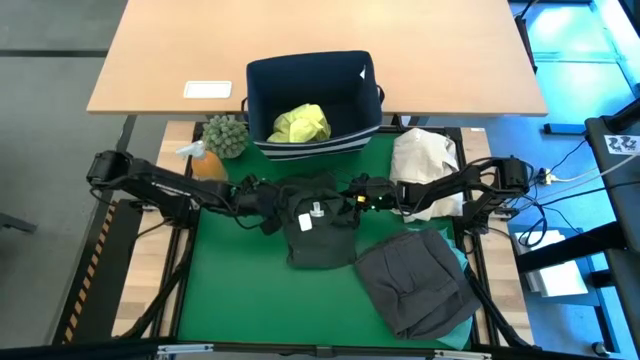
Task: Fold laundry
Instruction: Fold the green polo shirt
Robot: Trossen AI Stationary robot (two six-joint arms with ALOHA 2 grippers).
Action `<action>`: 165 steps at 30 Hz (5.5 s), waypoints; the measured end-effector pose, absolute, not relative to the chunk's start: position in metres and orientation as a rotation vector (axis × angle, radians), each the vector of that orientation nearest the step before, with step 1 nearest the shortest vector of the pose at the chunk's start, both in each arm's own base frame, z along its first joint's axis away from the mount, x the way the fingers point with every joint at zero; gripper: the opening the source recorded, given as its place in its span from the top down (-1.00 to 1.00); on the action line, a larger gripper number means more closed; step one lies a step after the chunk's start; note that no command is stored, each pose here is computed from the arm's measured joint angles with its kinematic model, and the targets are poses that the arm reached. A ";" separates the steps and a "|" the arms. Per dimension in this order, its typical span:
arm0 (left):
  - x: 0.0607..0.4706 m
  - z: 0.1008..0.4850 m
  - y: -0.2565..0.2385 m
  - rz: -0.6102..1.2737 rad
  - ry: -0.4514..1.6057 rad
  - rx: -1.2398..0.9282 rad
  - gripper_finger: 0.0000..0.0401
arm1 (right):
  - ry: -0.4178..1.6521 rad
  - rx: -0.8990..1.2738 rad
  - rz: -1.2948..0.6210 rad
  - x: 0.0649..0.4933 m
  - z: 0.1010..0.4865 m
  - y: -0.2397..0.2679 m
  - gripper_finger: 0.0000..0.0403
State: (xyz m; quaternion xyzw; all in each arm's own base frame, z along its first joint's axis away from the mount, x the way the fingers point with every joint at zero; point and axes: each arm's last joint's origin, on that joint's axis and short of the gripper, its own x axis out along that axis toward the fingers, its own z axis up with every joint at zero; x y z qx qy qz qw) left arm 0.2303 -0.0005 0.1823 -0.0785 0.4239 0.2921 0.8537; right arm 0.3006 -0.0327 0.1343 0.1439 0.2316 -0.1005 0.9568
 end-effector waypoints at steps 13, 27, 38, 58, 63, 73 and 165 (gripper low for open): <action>0.260 0.222 -0.040 0.364 0.767 0.041 0.07 | 0.472 0.342 -0.322 0.299 0.132 -0.035 -0.10; 0.289 0.158 -0.062 0.362 0.909 0.545 0.07 | 0.458 0.376 -0.366 0.299 0.133 -0.036 -0.10; 0.293 0.161 -0.036 0.689 0.874 0.641 0.07 | 0.475 0.373 -0.313 0.299 0.132 -0.035 -0.10; 0.260 0.177 -0.019 0.871 0.922 0.436 0.07 | 0.574 0.216 -0.354 0.289 0.136 -0.036 -0.10; 0.253 0.197 -0.037 0.788 0.816 0.341 0.08 | 0.502 0.170 -0.368 0.284 0.160 -0.036 -0.10; 0.258 0.197 -0.100 0.400 0.714 0.204 0.15 | 0.378 0.188 0.035 0.288 0.182 0.020 -0.09; 0.243 0.165 -0.166 0.515 1.080 0.112 0.21 | 0.824 0.157 0.146 0.343 0.132 0.097 0.99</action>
